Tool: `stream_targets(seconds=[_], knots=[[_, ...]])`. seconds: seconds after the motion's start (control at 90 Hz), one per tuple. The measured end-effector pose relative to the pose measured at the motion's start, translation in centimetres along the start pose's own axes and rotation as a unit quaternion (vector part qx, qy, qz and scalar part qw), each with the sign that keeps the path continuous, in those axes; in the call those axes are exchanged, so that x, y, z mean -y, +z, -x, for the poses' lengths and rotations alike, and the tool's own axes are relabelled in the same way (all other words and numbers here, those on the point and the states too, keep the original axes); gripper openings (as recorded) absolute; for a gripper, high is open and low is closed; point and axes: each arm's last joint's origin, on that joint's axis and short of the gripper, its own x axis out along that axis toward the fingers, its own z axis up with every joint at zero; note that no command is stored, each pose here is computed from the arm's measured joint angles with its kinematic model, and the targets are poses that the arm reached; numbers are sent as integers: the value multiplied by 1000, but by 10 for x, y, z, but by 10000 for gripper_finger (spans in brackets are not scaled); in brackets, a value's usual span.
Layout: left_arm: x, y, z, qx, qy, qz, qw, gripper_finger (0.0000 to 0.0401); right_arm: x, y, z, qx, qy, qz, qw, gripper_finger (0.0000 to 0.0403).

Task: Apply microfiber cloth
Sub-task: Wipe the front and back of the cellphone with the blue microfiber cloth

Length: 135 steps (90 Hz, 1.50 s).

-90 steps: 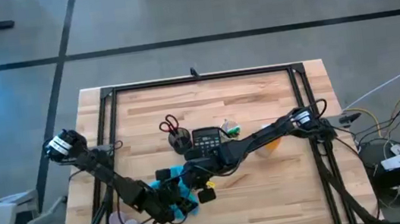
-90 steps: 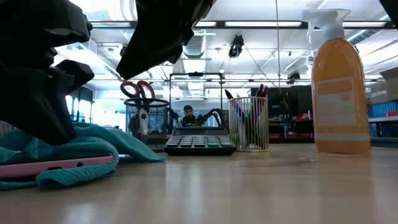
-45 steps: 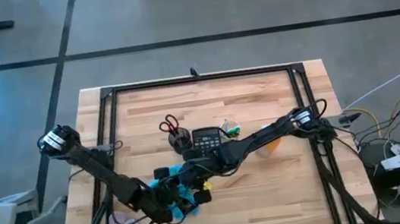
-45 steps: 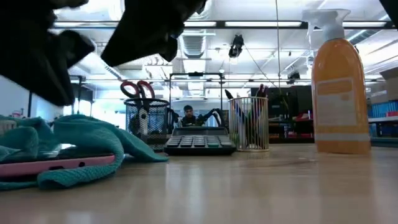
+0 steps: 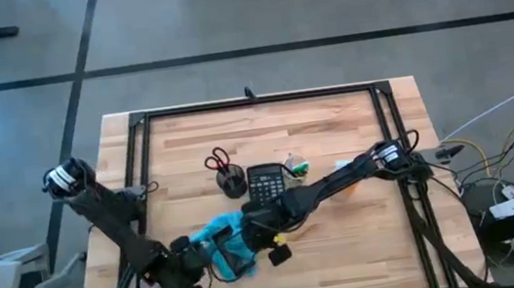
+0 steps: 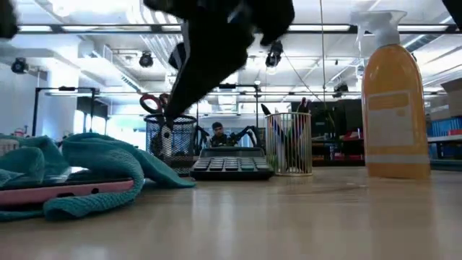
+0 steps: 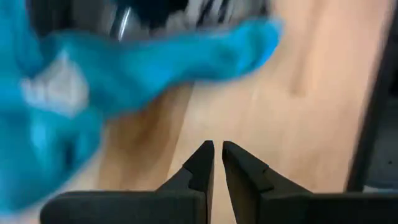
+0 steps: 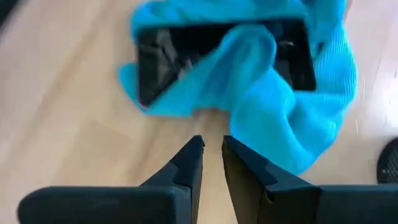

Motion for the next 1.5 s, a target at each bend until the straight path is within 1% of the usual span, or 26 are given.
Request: stream_targets(seconds=[0.078,0.133,0.189,0.256,0.367,0.456,0.533,0.6,0.678,0.733,0.789,0.844,0.933,0.978,1.167,1.278,1.389,1.5], knots=[[-7,-4,-11,10,27,6,1000,20,1,-4,-11,-5,-30,5,1000,44],[-12,-5,-17,23,46,3,999,20,2,-9,-21,-22,-60,11,998,48],[-15,-5,-24,38,51,-6,998,20,5,-14,-28,-44,-90,14,995,55],[-17,-5,-29,51,57,-25,997,20,7,-18,-34,-57,-110,15,992,67],[-17,-5,-36,65,74,-47,994,20,8,-18,-35,-52,-117,10,992,94],[-17,-4,-38,84,83,-60,991,20,9,-24,-45,-62,-116,9,991,116],[-18,-2,-38,121,98,-71,985,20,10,-29,-56,-69,-112,6,991,133],[-22,0,-39,151,120,-83,978,20,10,-31,-62,-72,-117,7,990,143],[-21,3,-39,167,123,-88,974,20,10,-34,-68,-76,-120,-1,990,146],[-21,3,-39,173,126,-91,973,20,10,-34,-68,-73,-127,-13,989,138],[-21,4,-39,172,127,-97,972,20,10,-31,-66,-63,-130,-17,989,118],[-22,5,-39,175,130,-101,971,20,10,-28,-64,-53,-130,-19,990,89],[-23,5,-40,178,133,-102,970,20,11,-25,-60,-41,-131,-14,990,27],[-22,5,-40,179,132,-101,970,20,12,-23,-57,-40,-133,-6,990,12],[-20,6,-40,186,121,-98,970,20,14,-6,-30,-3,-157,-11,987,3],[-18,9,-40,218,123,-106,962,20,13,2,-26,33,-149,-13,988,2],[-15,12,-39,243,121,-119,955,20,11,6,-37,80,-111,-18,990,1],[-13,14,-39,253,116,-123,953,20,11,0,-60,92,-97,-29,991,0]])
